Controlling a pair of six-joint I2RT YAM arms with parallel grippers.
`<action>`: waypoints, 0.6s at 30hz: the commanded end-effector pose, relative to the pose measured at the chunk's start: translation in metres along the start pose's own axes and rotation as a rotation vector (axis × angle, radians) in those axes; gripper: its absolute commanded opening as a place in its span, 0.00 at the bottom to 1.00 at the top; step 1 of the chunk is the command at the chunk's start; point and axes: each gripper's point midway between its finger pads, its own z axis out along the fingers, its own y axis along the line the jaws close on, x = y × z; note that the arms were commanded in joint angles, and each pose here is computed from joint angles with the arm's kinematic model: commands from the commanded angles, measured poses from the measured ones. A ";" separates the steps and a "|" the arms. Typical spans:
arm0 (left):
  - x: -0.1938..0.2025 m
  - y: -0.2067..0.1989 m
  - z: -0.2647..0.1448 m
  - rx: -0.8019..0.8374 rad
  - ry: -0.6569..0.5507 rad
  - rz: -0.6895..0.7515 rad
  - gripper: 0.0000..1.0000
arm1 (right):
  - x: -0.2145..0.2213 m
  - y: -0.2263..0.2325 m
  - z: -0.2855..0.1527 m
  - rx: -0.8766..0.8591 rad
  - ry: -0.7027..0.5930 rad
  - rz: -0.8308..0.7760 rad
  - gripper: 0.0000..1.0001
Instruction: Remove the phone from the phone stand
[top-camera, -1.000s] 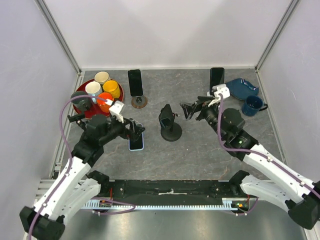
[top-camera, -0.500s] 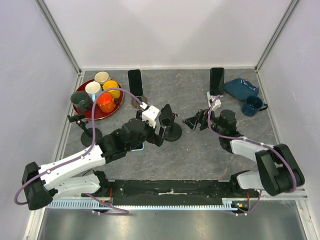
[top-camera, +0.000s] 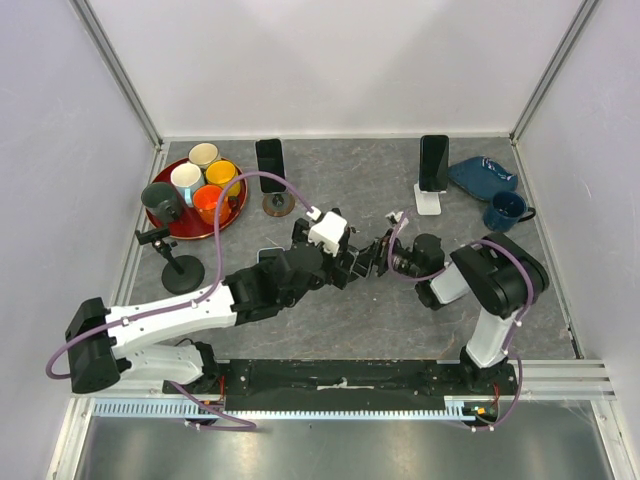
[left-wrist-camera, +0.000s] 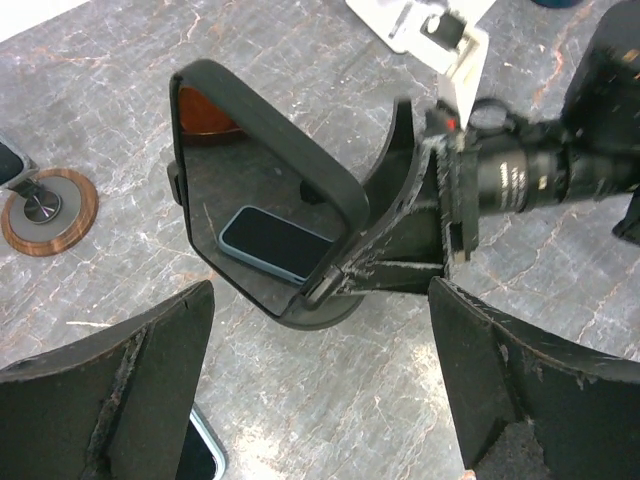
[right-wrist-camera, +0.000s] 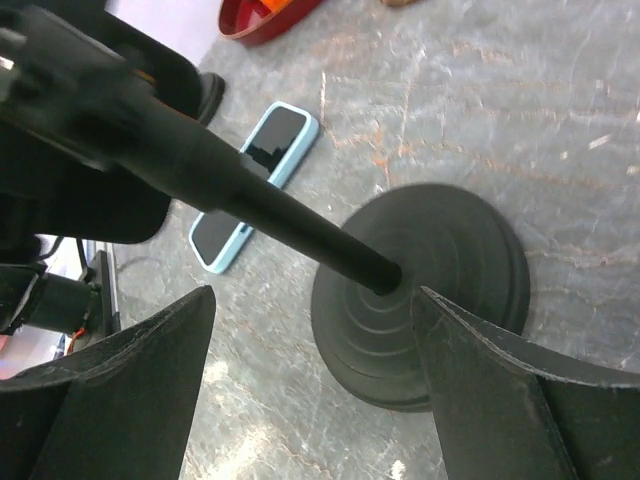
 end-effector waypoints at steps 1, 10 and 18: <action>-0.039 0.002 0.004 -0.046 -0.100 -0.033 0.93 | -0.048 0.030 0.013 -0.175 -0.208 -0.171 0.86; -0.035 0.005 0.016 -0.110 -0.076 -0.032 0.93 | -0.044 0.031 0.031 -0.206 -0.213 -0.222 0.86; -0.037 0.022 0.032 -0.217 -0.073 -0.053 0.86 | -0.037 0.032 0.037 -0.186 -0.211 -0.240 0.84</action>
